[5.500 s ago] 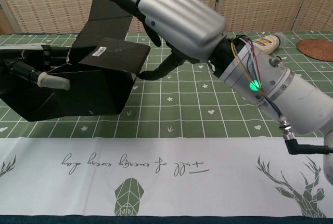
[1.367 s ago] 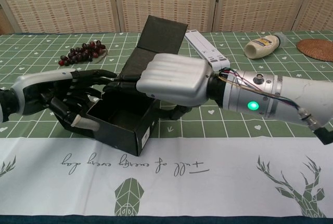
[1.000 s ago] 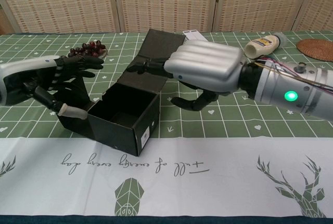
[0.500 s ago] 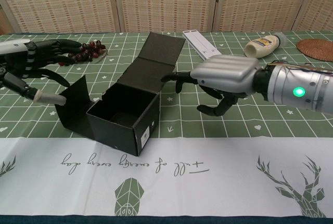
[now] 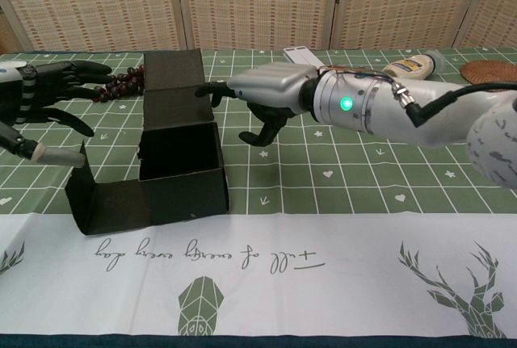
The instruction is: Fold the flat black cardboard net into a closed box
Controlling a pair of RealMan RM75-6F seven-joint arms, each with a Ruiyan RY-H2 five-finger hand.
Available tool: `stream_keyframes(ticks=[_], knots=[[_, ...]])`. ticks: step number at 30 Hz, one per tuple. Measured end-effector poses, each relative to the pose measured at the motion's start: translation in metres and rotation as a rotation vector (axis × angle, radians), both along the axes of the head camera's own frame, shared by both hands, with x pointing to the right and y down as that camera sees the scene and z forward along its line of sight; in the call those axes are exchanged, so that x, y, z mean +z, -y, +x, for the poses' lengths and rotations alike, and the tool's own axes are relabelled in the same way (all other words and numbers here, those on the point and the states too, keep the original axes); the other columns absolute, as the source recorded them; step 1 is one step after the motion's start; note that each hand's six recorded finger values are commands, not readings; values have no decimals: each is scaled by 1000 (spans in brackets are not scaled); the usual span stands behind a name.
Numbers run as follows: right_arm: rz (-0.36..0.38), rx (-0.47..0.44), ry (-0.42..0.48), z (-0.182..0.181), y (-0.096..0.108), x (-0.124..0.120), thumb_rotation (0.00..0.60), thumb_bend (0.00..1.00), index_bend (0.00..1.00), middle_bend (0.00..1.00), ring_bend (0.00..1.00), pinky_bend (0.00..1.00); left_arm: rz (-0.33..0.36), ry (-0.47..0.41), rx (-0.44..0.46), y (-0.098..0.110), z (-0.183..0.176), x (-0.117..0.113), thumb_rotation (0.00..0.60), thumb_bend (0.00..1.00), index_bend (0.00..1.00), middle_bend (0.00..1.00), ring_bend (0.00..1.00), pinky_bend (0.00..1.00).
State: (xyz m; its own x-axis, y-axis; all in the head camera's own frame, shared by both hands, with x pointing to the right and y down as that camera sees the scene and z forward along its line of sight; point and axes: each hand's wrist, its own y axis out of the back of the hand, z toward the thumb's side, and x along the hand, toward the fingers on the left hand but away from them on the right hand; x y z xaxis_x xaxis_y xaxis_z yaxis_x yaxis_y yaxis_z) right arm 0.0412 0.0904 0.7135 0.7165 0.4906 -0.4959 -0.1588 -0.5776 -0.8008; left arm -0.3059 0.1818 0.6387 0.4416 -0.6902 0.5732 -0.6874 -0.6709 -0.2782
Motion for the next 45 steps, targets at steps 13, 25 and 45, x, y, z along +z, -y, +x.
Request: stream_keyframes(ticks=[13,25,45], knots=[[-244,169,108,24,-22,-12,600,35,0,112,723,980,18,4,-9,4,-6,-3,600,0,68,46,6,259],[-528,398,185,23,-49,8,600,0,0,74,723,980,28,5,-13,2,-10,-9,600,0,68,46,5,259],[-622,525,268,-15,-63,33,600,22,0,169,727,983,36,8,-59,1,-26,-9,600,0,70,45,4,259]])
